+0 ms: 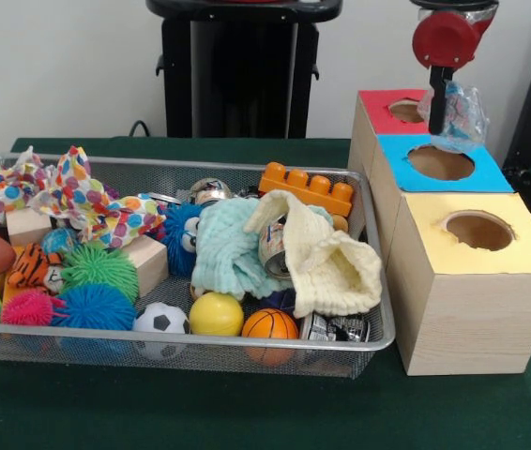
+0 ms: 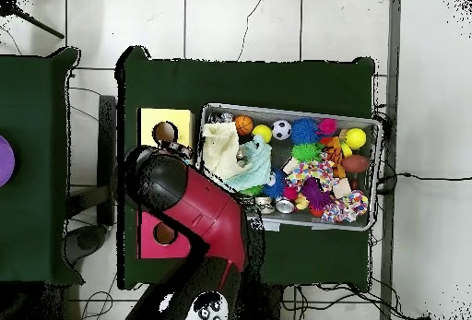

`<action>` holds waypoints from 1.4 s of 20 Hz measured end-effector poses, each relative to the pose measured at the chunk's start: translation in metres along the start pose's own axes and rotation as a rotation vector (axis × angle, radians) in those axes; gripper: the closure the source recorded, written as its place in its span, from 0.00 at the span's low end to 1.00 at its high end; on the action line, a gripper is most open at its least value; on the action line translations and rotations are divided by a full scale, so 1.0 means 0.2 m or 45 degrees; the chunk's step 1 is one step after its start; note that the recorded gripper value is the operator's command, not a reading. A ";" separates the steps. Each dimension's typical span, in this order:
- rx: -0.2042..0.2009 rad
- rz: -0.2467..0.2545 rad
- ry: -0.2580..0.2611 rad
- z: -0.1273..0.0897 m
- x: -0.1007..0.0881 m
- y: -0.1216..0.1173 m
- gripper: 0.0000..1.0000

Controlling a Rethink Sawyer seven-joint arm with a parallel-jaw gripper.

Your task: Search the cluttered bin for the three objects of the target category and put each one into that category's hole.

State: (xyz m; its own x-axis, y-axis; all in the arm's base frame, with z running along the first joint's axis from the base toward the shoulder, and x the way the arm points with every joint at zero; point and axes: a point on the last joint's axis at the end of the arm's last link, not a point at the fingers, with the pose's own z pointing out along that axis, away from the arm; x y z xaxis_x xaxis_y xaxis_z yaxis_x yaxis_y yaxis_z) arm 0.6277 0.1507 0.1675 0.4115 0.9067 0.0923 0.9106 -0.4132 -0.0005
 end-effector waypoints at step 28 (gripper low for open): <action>-0.153 -0.030 -0.058 0.12 0.02 0.03 1.00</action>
State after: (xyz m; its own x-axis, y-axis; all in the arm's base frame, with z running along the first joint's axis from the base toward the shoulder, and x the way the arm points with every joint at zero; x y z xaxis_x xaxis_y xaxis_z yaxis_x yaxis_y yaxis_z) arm 0.6352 0.1551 0.1434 0.3935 0.9182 0.0456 0.9102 -0.3961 0.1210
